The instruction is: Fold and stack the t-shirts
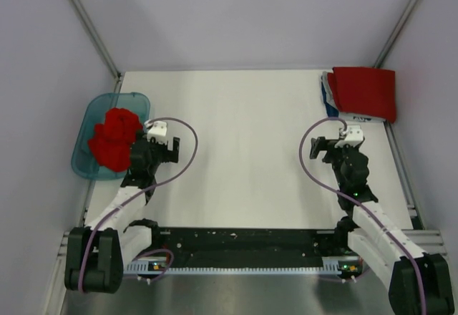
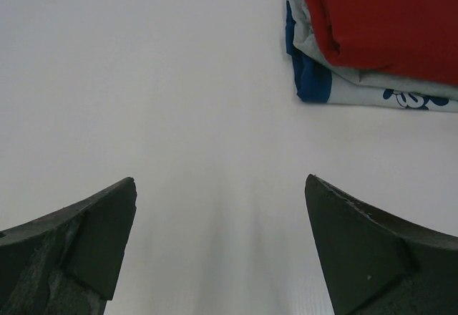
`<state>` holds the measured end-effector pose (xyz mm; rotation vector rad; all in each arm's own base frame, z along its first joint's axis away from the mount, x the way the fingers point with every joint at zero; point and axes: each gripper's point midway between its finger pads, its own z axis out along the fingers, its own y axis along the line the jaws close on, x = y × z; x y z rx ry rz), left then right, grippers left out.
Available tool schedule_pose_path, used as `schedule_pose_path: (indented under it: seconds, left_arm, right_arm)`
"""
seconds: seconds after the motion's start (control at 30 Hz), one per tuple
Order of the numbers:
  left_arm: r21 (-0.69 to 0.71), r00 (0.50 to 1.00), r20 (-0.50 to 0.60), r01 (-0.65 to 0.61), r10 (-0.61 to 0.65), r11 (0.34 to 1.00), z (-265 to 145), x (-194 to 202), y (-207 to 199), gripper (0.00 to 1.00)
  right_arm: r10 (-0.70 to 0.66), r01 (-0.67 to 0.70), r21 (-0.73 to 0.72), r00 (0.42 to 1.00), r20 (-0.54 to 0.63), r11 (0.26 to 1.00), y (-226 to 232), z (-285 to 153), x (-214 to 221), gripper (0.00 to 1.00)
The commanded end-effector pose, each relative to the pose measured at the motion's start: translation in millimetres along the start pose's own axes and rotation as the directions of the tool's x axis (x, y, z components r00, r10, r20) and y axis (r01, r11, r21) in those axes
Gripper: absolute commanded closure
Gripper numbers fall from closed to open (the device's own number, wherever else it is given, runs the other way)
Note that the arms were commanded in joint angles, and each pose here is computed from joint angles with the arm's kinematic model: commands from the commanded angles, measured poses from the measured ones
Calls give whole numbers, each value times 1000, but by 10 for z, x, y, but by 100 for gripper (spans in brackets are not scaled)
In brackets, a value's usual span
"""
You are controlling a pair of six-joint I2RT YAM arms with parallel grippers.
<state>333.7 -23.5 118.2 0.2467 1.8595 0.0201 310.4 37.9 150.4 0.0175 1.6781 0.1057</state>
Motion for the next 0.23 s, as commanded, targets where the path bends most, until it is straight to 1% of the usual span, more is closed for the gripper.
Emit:
schedule_pose_path:
  seconds: [0.0, 0.07, 0.13, 0.2]
  left_arm:
    - [4, 998, 57, -15, 15, 1000, -9, -95, 7, 1]
    - [32, 998, 52, -40, 39, 999, -13, -46, -40, 1]
    - [29, 996, 75, -44, 42, 999, -24, -45, -43, 1]
    - [10, 996, 89, -9, 8, 1000, -37, -114, -15, 1]
  right_arm:
    - [19, -19, 12, 999, 47, 1000, -20, -3, -83, 1]
    - [18, -19, 14, 999, 46, 1000, -23, -2, -79, 1]
    - [24, -25, 23, 999, 44, 999, -40, -4, -69, 1]
    - [40, -43, 59, 998, 44, 997, -97, -6, -72, 1]
